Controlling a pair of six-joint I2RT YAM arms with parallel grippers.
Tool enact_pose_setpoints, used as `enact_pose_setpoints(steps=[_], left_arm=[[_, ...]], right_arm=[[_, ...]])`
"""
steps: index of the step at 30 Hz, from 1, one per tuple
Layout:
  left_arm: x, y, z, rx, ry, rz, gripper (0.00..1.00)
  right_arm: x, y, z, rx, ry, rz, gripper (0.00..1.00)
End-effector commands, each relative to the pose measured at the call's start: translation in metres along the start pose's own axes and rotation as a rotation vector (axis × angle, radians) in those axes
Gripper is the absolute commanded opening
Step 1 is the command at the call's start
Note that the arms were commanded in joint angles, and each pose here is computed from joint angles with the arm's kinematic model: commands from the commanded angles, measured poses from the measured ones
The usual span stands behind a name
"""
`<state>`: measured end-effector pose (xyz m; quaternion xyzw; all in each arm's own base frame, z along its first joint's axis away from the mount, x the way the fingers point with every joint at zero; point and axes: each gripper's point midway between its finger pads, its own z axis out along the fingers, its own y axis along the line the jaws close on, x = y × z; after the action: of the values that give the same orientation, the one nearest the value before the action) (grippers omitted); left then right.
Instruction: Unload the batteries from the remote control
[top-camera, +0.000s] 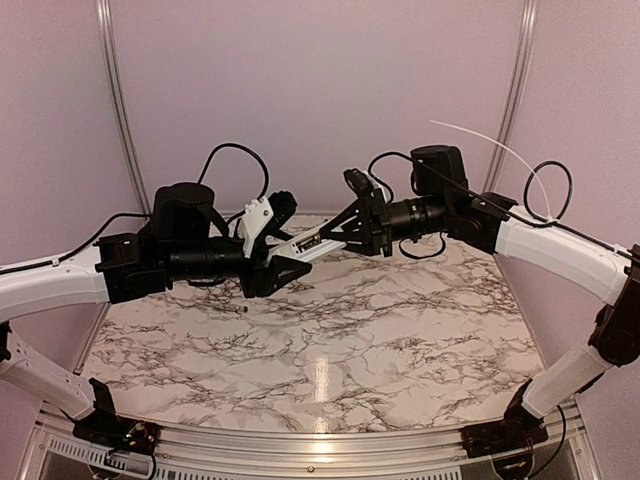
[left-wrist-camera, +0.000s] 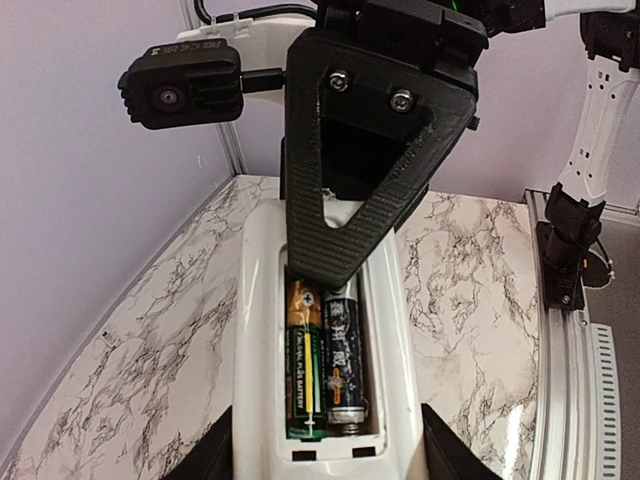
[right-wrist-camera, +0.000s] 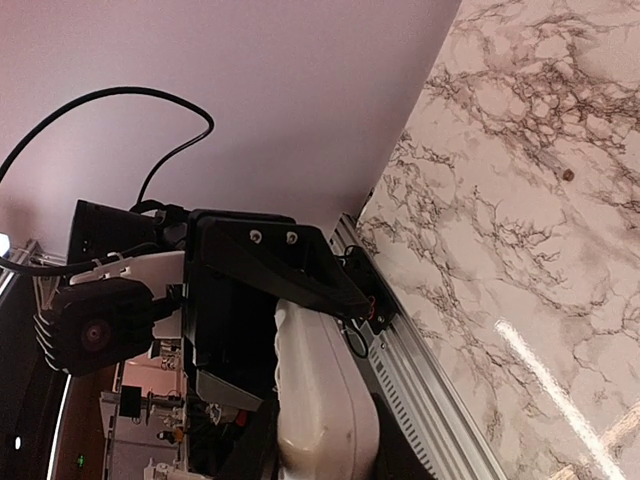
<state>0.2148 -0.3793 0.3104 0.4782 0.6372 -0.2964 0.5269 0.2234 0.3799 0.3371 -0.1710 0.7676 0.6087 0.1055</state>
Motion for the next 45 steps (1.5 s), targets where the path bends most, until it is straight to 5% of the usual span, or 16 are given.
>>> enact_pose_setpoints(steps=[1, 4, 6, 16, 24, 45], left_arm=[[-0.009, 0.005, 0.001, -0.027, -0.022, -0.021, 0.51], [-0.009, 0.012, -0.008, -0.075, -0.024, -0.023, 0.88], [-0.008, 0.021, -0.015, -0.132, -0.014, -0.042, 0.99], [-0.022, 0.067, -0.055, -0.415, -0.028, -0.182, 0.99], [-0.009, 0.120, -0.098, -0.725, -0.004, -0.447, 0.99], [0.014, 0.105, -0.085, -0.652, 0.129, -0.640, 0.99]], right_arm=[[-0.005, 0.003, -0.003, 0.019, -0.027, -0.067, 0.14], [-0.018, -0.008, -0.011, 0.059, -0.091, -0.064, 0.12], [-0.025, -0.019, -0.014, 0.082, -0.119, -0.057, 0.11], [-0.047, -0.086, 0.002, 0.206, -0.140, -0.023, 0.03], [-0.070, -0.128, 0.019, 0.291, -0.187, -0.018, 0.01], [-0.088, -0.248, 0.066, 0.316, -0.175, 0.021, 0.00]])
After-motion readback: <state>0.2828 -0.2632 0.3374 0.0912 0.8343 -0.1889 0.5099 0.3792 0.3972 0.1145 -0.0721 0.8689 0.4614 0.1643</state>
